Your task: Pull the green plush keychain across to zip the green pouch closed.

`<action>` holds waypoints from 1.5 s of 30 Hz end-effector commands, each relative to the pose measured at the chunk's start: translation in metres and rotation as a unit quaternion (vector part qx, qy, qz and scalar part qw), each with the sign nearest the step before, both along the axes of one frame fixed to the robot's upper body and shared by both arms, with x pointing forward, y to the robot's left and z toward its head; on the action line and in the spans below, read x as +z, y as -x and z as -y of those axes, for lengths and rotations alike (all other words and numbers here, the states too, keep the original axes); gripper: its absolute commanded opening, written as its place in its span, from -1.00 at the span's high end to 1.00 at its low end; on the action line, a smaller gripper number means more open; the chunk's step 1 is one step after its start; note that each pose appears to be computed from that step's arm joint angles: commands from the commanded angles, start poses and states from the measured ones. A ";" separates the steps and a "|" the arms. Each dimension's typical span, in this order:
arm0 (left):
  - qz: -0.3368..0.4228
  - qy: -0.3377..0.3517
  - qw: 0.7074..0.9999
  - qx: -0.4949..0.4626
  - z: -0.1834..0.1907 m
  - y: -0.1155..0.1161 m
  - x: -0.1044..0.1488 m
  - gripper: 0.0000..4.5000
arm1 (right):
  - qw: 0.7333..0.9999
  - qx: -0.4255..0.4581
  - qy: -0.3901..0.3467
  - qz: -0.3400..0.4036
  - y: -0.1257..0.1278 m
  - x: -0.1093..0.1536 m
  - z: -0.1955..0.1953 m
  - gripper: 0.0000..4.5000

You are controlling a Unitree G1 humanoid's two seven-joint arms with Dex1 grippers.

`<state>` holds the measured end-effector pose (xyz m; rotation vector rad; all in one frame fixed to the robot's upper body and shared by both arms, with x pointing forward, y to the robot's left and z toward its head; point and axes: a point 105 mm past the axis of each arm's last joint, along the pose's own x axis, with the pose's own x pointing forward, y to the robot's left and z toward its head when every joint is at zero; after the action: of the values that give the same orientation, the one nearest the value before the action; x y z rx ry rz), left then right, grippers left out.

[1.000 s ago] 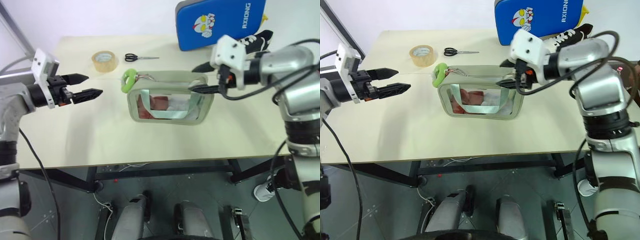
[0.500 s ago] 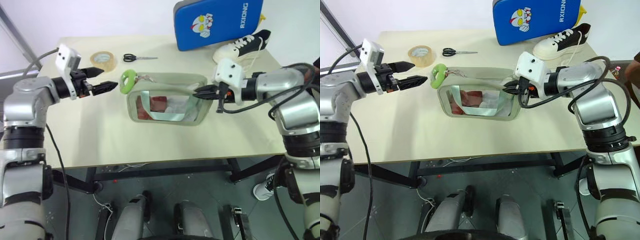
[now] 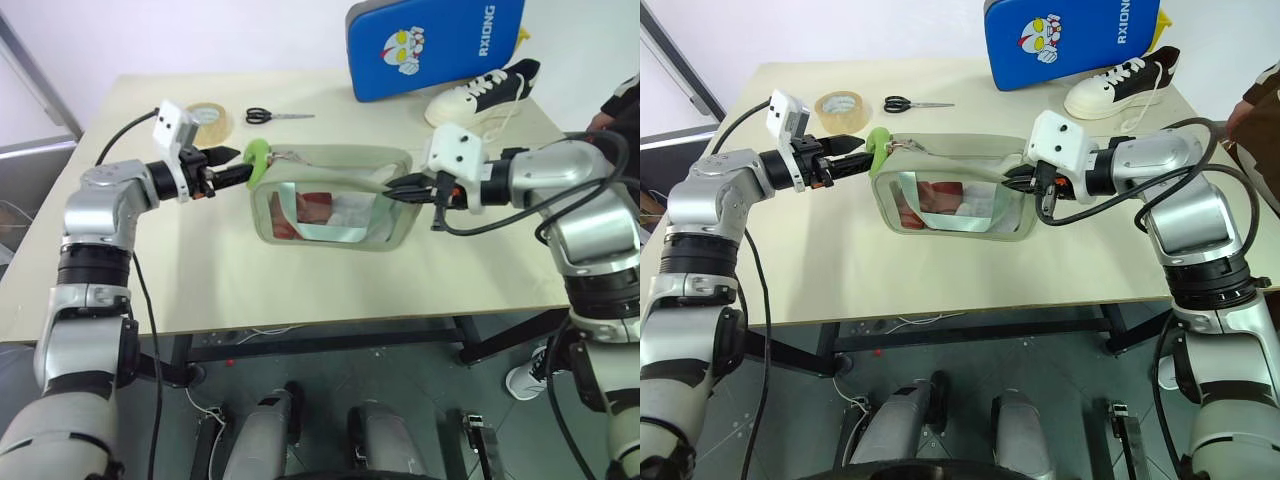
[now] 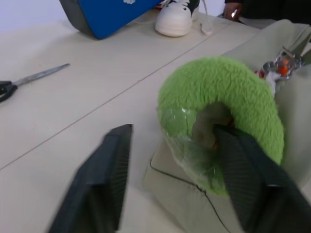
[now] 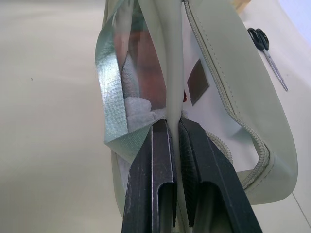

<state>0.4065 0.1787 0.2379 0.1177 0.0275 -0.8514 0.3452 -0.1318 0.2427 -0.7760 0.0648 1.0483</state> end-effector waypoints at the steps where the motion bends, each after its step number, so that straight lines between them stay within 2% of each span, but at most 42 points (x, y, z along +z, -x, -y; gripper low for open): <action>1: 0.031 0.017 0.999 -0.003 -0.003 0.003 0.024 0.68 | 1.000 0.015 -0.003 0.016 0.001 0.007 -0.008 1.00; 2: 0.031 0.018 0.999 -0.005 -0.002 0.003 0.024 0.88 | 1.000 0.015 -0.004 0.017 0.001 0.008 -0.008 1.00; 3: 0.031 0.019 0.999 -0.007 -0.002 0.004 0.024 0.94 | 1.000 0.015 -0.005 0.018 0.001 0.009 -0.009 1.00; 8: 0.045 0.025 0.999 -0.011 0.002 0.004 0.032 0.94 | 1.000 0.013 -0.006 0.020 0.000 0.010 -0.009 1.00; 11: 0.086 0.068 0.993 -0.034 0.017 0.006 0.073 0.94 | 1.000 0.008 -0.007 0.023 -0.001 0.011 -0.007 1.00; 13: 0.099 0.061 0.991 -0.060 0.034 0.011 0.081 0.94 | 1.000 0.007 -0.008 0.024 -0.001 0.012 -0.007 1.00; 16: 0.105 0.026 0.990 -0.091 0.056 0.016 0.075 0.94 | 1.000 0.005 -0.009 0.024 -0.002 0.012 -0.007 1.00; 19: 0.120 -0.052 0.986 -0.105 0.076 0.019 0.055 0.94 | 1.000 0.003 -0.010 0.025 -0.002 0.011 -0.007 1.00; 22: 0.134 -0.095 0.981 -0.106 0.081 0.017 0.043 0.94 | 1.000 0.002 -0.010 0.025 -0.003 0.011 -0.007 1.00; 25: 0.157 -0.086 0.980 -0.084 0.076 0.011 0.056 0.54 | 1.000 0.002 -0.009 0.024 -0.004 0.009 -0.007 1.00; 29: 0.168 -0.099 0.978 -0.073 0.061 0.014 0.076 -0.29 | 1.000 0.002 -0.010 0.024 -0.005 0.009 -0.007 1.00; 34: 0.154 -0.134 0.975 -0.085 0.030 0.035 0.080 -0.29 | 1.000 0.001 -0.008 0.025 -0.006 0.008 -0.006 1.00; 37: 0.124 -0.167 0.974 -0.093 0.013 0.052 0.063 -0.29 | 1.000 0.002 -0.007 0.025 -0.007 0.008 -0.006 1.00; 39: 0.095 -0.181 0.973 -0.105 0.010 0.064 0.042 -0.29 | 1.000 0.005 -0.008 0.024 -0.007 0.007 -0.007 1.00; 45: 0.097 -0.203 0.973 -0.050 0.014 0.052 0.004 -0.29 | 1.000 0.012 -0.010 0.023 -0.006 0.007 -0.011 1.00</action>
<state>0.3551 0.1699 0.2328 0.5355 0.0774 -0.9500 0.3542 -0.1287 0.2418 -0.7698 0.0472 1.0343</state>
